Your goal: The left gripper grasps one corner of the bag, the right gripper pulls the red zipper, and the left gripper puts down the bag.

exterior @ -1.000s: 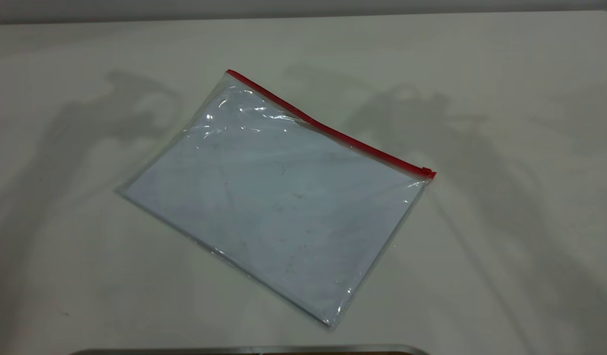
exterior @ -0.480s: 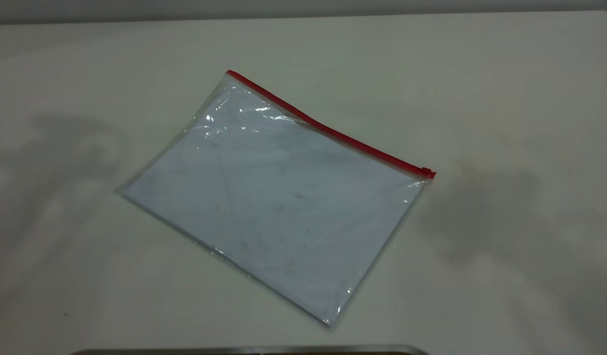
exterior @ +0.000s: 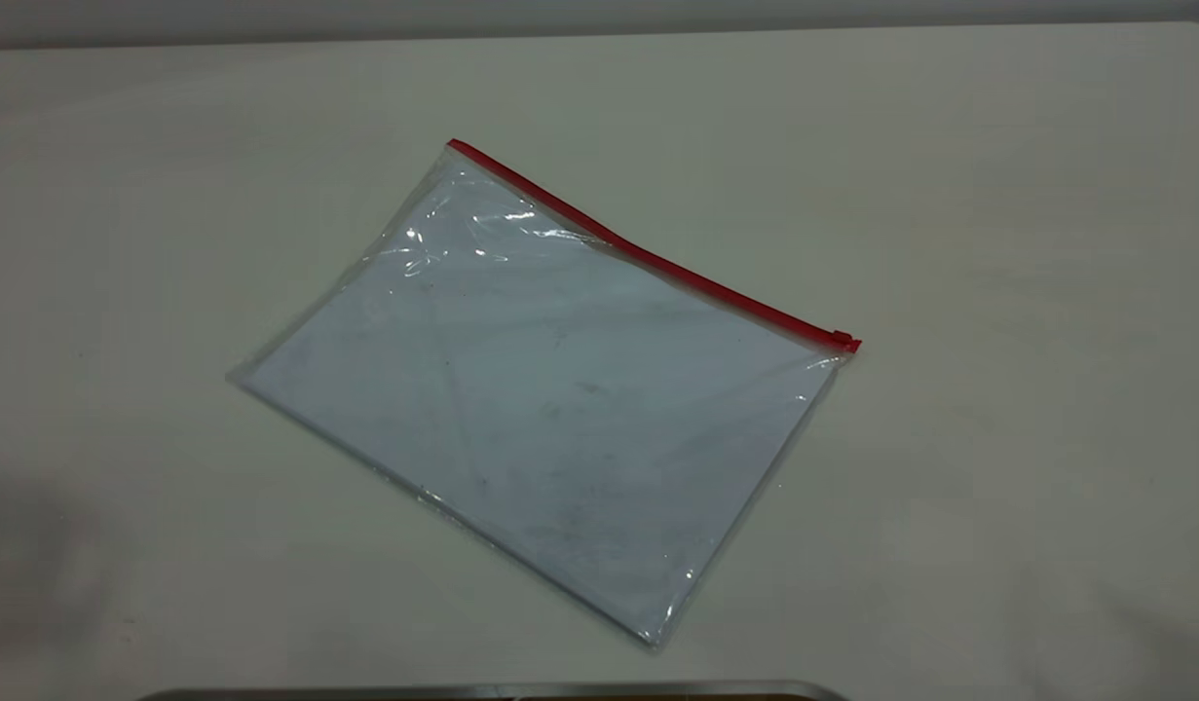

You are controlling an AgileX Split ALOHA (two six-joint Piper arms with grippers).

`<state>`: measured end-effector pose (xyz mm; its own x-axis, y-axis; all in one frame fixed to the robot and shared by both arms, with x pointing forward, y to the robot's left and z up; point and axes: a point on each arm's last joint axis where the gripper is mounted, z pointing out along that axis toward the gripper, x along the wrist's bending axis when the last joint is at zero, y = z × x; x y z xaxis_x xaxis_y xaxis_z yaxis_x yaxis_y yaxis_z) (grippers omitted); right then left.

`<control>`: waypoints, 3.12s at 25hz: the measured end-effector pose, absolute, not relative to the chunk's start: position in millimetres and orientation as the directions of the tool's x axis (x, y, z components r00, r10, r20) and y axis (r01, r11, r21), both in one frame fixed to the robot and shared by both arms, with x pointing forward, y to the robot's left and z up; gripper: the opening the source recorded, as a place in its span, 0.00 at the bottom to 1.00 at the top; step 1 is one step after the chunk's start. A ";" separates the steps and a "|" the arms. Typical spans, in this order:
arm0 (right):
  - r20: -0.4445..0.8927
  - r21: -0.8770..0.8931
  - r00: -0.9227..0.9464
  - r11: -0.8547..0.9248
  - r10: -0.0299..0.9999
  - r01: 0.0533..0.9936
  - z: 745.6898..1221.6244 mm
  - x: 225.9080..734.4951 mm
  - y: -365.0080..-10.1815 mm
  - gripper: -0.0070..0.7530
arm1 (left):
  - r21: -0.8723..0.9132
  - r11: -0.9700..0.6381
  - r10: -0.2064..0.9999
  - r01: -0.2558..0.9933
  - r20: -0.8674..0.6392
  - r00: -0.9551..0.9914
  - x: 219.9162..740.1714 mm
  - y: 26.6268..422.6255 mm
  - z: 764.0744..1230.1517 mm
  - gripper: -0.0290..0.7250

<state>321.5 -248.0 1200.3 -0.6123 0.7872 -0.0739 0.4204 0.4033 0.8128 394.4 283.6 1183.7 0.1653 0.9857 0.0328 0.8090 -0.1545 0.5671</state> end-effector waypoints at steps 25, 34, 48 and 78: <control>-0.076 0.821 -0.576 0.379 0.814 0.427 1043.1 230.3 -285.0 0.75 | 0.634 -0.180 0.974 0.752 0.008 0.226 250.7 293.9 1054.1 0.81; -0.069 0.826 -0.572 0.368 0.818 0.427 1043.0 230.9 -284.7 0.75 | 0.610 -0.183 0.974 0.771 0.004 0.227 251.2 293.8 1041.9 0.81; -0.068 0.826 -0.572 0.367 0.817 0.427 1043.0 230.9 -284.6 0.75 | 0.604 -0.182 0.975 0.776 0.007 0.224 253.3 294.0 1036.5 0.81; -0.068 0.826 -0.572 0.367 0.817 0.427 1043.0 230.9 -284.6 0.51 | 0.761 -0.086 0.995 0.643 0.031 0.097 225.9 295.5 1033.3 0.81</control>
